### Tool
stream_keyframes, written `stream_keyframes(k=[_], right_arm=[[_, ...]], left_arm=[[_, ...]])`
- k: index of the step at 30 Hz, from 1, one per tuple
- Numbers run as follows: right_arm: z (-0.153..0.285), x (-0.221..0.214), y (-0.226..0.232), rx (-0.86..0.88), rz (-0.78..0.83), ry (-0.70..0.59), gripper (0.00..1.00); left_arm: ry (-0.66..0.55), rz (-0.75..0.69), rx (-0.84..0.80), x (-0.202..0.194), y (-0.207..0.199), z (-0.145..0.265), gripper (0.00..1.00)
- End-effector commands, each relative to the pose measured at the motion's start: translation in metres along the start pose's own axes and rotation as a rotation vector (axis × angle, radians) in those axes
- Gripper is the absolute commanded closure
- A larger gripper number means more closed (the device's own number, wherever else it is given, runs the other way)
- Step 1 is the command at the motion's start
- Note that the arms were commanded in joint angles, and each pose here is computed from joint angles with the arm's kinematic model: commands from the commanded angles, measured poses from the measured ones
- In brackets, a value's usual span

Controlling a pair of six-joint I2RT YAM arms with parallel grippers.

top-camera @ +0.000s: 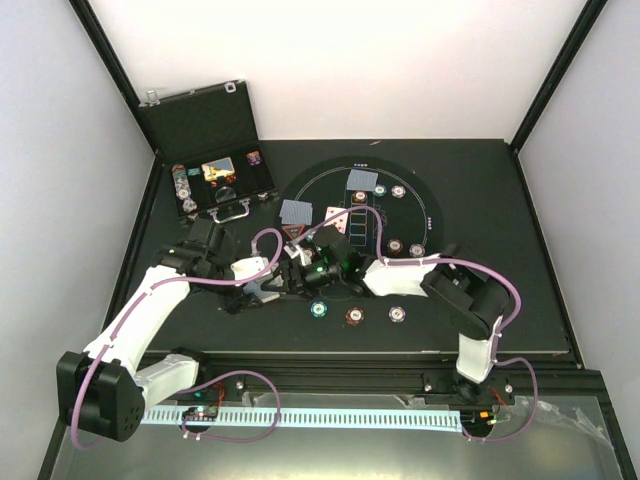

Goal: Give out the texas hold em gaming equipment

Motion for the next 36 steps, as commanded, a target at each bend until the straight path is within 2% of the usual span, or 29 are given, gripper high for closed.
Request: stream_keyframes(k=[1, 15, 26, 36], right_arm=[[-0.013, 0.006, 0.018, 0.07, 0.038, 0.025, 0.27], [-0.031, 0.012, -0.012, 0.039, -0.022, 0.08, 0.38], [0.004, 0.026, -0.026, -0.033, -0.023, 0.013, 0.49], [0.022, 0.02, -0.011, 0.012, -0.003, -0.014, 0.66]], left_arm=[[-0.055, -0.022, 0.02, 0.012, 0.002, 0.01, 0.98], [-0.051, -0.027, 0.025, 0.012, 0.001, 0.011, 0.98], [-0.049, -0.031, 0.029, 0.012, 0.001, 0.012, 0.98], [-0.048, -0.027, 0.022, 0.011, 0.002, 0.01, 0.98]])
Point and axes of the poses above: each gripper's point midway between its finger pads, its own z axis back along the fingers, its own y axis along the line the jaws close on, x = y × z, the point moved 8 cm from there along z, back along the fingers, and after that the axes turned 4 degrees about -z, right-handed, at the moved point
